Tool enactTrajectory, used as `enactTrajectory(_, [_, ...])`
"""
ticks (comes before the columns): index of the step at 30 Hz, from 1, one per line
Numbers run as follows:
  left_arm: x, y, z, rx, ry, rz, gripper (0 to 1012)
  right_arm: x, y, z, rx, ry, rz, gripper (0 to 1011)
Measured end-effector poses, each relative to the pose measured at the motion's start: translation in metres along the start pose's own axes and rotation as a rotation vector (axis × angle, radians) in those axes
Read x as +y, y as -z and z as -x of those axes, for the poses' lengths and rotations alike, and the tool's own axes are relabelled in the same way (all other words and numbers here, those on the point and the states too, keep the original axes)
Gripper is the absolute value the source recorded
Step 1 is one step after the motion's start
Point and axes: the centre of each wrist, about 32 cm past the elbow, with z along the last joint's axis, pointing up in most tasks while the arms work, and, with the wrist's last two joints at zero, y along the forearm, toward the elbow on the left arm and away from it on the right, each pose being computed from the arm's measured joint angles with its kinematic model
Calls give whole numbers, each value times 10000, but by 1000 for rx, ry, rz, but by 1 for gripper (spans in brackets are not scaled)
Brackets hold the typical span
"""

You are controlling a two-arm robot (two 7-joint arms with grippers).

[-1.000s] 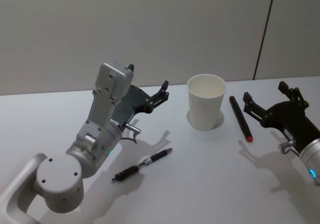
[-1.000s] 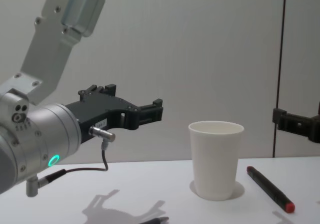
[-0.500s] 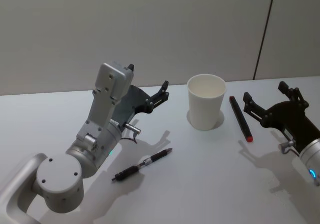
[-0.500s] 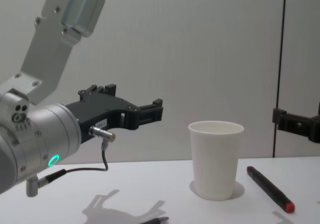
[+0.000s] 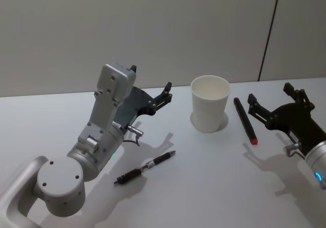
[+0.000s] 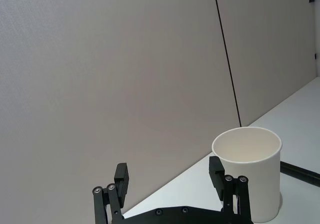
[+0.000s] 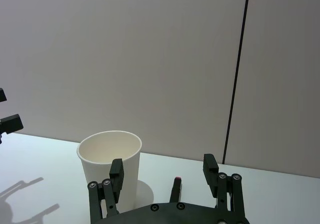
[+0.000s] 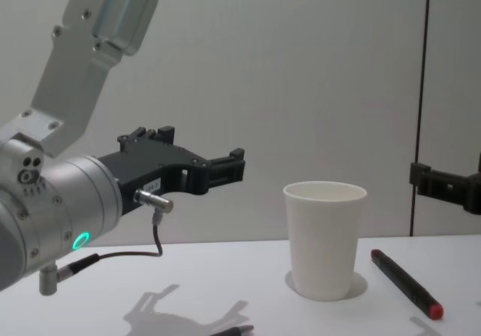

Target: Place the pen into the pen holder.

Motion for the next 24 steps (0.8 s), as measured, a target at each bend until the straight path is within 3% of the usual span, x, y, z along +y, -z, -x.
enactTrajectory(24, [0, 0, 0, 0, 0, 0, 1001, -89, -104, -36, -31, 34, 21, 1002])
